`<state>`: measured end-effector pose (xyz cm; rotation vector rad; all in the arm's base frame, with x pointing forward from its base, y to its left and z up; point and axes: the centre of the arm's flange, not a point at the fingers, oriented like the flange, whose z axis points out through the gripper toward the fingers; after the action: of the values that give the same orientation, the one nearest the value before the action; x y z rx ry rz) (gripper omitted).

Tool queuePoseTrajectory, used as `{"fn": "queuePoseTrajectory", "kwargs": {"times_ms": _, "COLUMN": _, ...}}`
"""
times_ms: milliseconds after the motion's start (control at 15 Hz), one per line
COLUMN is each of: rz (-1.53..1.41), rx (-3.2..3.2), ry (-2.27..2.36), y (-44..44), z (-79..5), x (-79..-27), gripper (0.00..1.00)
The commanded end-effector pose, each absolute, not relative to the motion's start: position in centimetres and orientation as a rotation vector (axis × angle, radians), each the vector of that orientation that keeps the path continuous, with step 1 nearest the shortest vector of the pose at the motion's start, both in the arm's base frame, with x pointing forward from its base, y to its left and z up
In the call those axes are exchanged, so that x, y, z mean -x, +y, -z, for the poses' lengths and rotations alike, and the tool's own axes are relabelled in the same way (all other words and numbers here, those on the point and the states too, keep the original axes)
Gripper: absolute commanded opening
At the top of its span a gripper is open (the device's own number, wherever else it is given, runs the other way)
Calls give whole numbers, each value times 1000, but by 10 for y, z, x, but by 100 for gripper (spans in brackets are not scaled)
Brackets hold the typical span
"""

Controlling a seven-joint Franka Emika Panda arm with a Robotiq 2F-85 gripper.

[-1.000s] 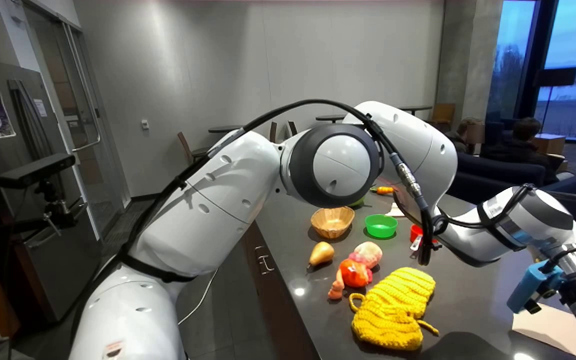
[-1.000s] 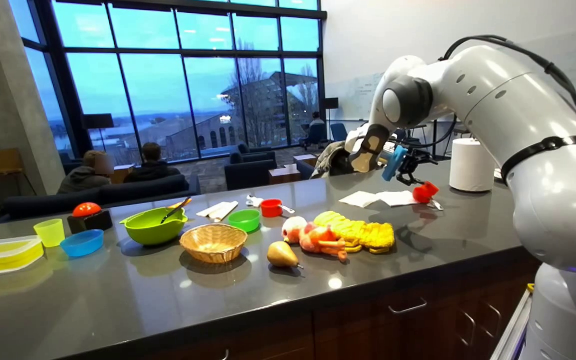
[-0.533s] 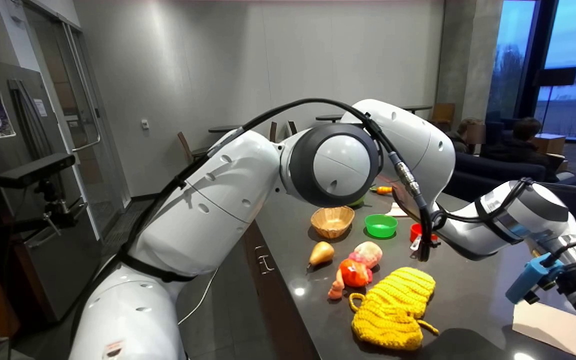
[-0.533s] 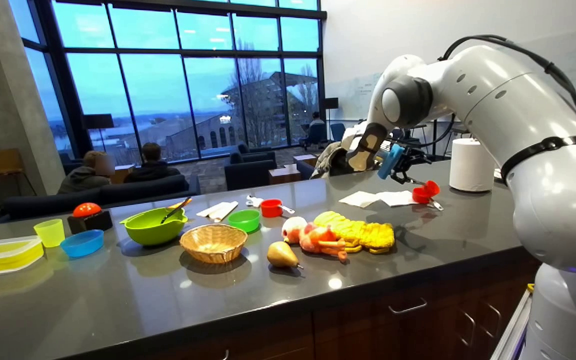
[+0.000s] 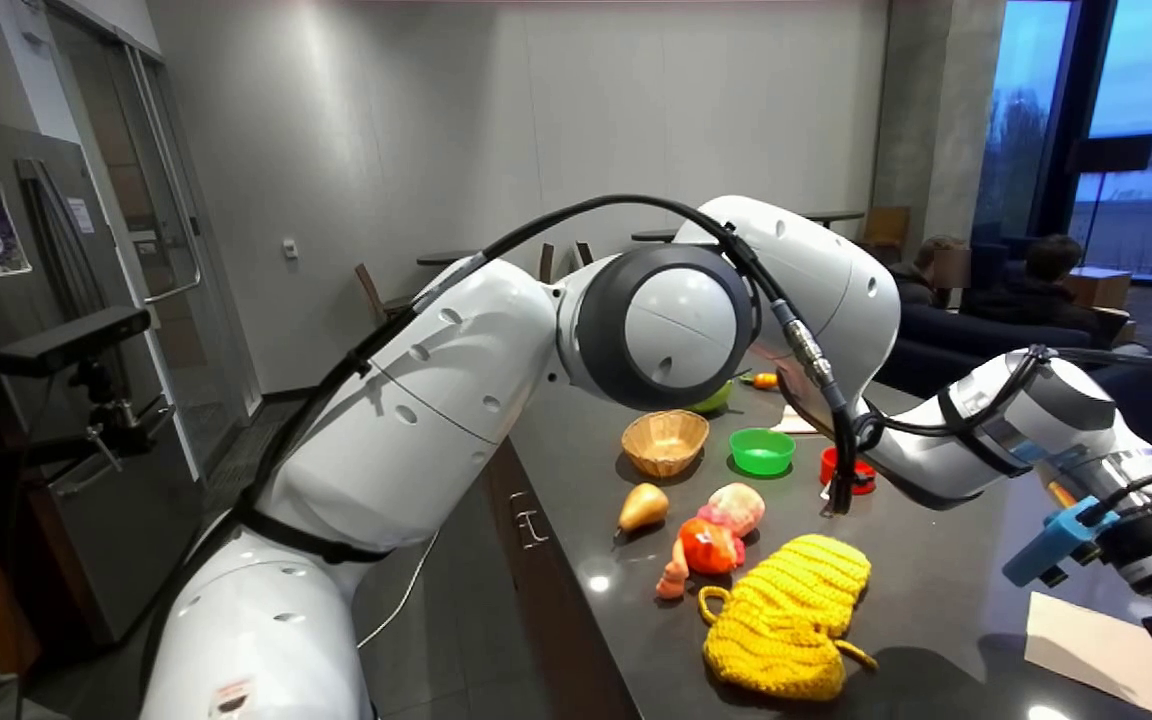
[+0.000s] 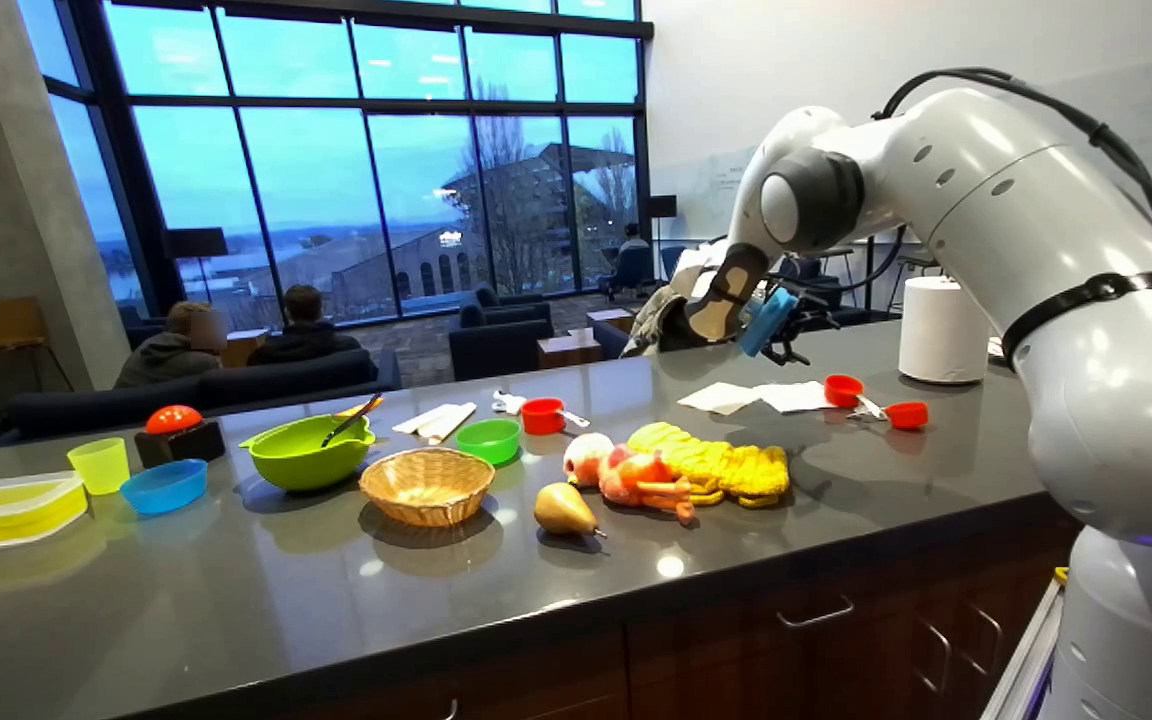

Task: Move the orange measuring cup to the right

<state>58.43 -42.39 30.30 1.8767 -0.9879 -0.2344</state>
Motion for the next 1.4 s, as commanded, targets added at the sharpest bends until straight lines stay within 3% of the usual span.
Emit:
{"fn": "queuePoseTrajectory", "kwargs": {"times_ms": 0, "rz": 243, "rx": -2008, "ry": -959, "y": -402, "z": -327, "x": -586, "gripper": 100}}
{"fn": "queuePoseTrajectory", "kwargs": {"times_ms": 600, "rz": 156, "rx": -2513, "ry": -881, "y": -339, "z": -469, "x": -578, "gripper": 100}}
{"fn": "queuePoseTrajectory", "kwargs": {"times_ms": 1333, "rz": 249, "rx": -3056, "ry": -401, "y": -238, "z": -456, "x": -528, "gripper": 100}}
